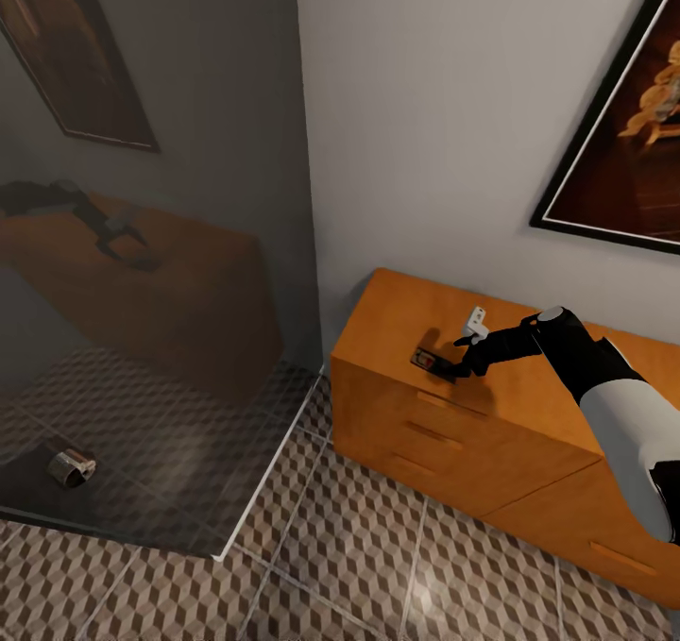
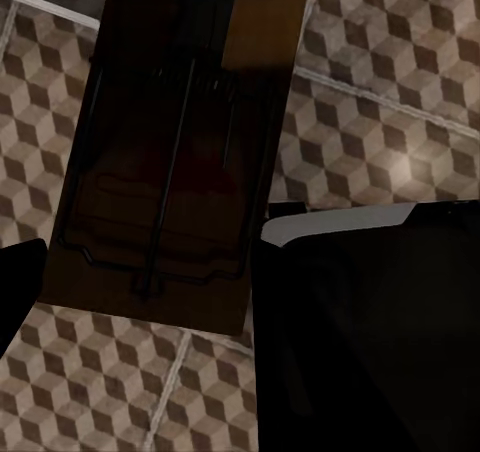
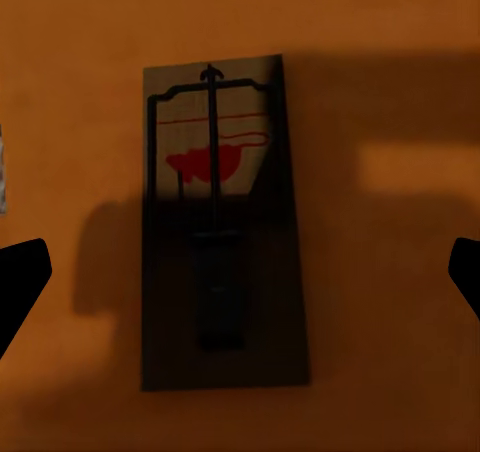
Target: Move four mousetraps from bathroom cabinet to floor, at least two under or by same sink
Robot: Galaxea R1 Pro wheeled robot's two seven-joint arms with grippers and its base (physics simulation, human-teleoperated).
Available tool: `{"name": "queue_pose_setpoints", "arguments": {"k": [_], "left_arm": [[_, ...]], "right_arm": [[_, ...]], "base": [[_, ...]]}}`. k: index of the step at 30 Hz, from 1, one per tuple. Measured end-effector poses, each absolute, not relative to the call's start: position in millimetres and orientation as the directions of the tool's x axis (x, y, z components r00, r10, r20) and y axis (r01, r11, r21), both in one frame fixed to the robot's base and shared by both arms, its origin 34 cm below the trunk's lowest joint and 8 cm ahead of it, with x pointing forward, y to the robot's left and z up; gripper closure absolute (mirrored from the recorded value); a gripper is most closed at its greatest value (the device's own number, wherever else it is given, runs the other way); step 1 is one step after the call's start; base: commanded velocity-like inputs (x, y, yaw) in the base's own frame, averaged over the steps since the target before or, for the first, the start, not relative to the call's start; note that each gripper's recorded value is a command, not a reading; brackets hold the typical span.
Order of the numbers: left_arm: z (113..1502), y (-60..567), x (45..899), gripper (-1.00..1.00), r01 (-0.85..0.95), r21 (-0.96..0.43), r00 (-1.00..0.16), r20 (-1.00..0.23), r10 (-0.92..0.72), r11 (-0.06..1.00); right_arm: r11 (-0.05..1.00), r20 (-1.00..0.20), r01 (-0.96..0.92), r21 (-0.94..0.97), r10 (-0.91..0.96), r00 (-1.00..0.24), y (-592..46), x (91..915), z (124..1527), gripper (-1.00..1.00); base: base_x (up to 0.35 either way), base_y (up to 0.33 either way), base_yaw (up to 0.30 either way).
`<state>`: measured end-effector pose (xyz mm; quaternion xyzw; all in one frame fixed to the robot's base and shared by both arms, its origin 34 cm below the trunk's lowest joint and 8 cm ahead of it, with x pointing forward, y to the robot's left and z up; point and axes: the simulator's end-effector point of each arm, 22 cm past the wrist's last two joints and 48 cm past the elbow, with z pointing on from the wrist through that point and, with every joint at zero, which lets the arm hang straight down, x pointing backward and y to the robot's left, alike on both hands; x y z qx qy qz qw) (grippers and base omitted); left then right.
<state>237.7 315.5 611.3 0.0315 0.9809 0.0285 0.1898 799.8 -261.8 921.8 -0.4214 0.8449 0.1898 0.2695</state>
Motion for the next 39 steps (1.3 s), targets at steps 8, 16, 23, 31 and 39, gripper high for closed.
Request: {"name": "queue_pose_setpoints", "arguments": {"k": [8,16,23,31,39], "left_arm": [[610,315,234,1.0,0.052,0.067,-0.929,-0.362,0.073,0.996],[610,315,232,1.0,0.052,0.067,-0.931,-0.358,0.072,0.996],[609,316,232,1.0,0.052,0.067,-0.931,-0.357,0.073,0.996],[609,315,232,1.0,0.052,0.067,-0.931,-0.357,0.073,0.996],[609,315,231,1.0,0.052,0.067,-0.932,-0.354,0.073,0.996]], "right_arm": [[0.573,-0.611,-0.814,0.101,-0.61,-0.505,-262,799,916,-1.0],[0.572,-0.608,-0.813,0.105,-0.61,-0.508,-262,798,912,-1.0],[0.57,-0.609,-0.815,0.104,-0.611,-0.506,-262,798,911,-1.0],[0.569,-0.61,-0.816,0.103,-0.612,-0.503,-261,798,911,-1.0],[0.569,-0.608,-0.816,0.105,-0.612,-0.505,-261,798,909,-1.0]], "base": [[0.0,0.0,0.0],[0.0,0.0,0.0],[0.0,0.0,0.0],[0.0,0.0,0.0],[0.0,0.0,0.0]]}}
